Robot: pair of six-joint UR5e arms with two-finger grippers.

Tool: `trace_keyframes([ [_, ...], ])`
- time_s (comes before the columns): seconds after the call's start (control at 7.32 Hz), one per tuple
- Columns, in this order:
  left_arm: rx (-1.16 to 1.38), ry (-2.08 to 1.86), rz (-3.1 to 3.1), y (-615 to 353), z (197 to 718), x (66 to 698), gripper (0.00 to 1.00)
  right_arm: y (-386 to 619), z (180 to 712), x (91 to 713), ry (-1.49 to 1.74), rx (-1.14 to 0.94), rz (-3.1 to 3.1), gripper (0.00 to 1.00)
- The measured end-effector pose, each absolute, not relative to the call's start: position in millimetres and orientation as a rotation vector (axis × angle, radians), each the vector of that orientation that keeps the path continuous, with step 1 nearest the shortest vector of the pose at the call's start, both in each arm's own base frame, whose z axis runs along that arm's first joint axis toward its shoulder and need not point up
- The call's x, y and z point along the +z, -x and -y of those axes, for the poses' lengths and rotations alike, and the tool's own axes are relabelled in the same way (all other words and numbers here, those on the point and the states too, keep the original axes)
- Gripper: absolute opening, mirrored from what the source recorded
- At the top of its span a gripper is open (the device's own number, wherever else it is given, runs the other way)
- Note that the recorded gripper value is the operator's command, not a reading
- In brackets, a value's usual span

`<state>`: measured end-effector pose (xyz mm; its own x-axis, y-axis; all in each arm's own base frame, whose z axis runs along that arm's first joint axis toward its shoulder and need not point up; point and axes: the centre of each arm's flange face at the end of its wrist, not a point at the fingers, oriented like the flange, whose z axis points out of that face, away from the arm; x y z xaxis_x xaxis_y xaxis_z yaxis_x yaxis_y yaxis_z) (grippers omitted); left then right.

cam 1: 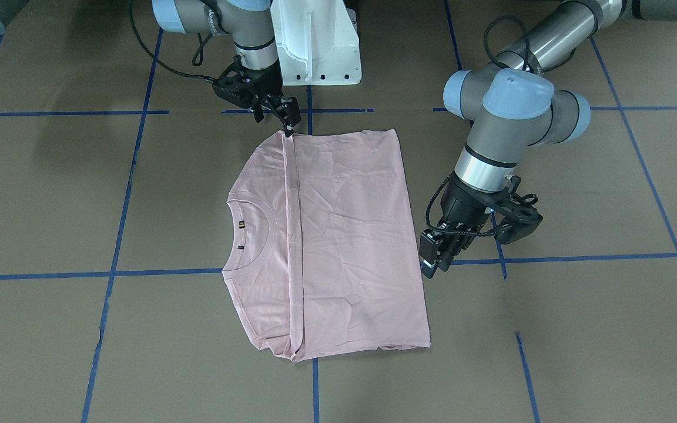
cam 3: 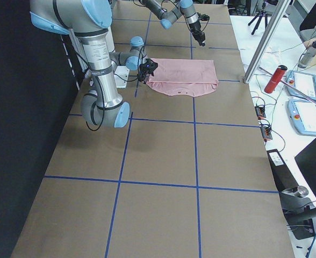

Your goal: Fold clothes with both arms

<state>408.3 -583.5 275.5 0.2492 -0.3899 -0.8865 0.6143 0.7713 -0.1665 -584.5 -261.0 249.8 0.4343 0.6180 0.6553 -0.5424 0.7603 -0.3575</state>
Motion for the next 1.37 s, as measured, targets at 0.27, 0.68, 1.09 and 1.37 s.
trace_keyframes([
  [0.27, -0.693, -0.231, -1.131, -406.6, 581.3, 273.9, 0.47, 595.9, 262.1, 249.8, 0.1, 0.731, 0.847, 0.79],
  [0.68, -0.695, -0.229, -1.13, -404.7, 579.3, 271.3, 0.47, 598.5, 262.1, 252.8, 0.101, 0.732, 0.837, 0.69],
  [1.09, -0.694, -0.23, -1.131, -403.8, 578.4, 269.4, 0.47, 600.7, 262.3, 258.6, 0.1, 0.73, 0.824, 0.66],
  [1.37, -0.694, -0.23, -1.131, -403.3, 577.8, 268.2, 0.47, 602.6, 262.5, 261.4, 0.099, 0.729, 0.817, 0.45],
])
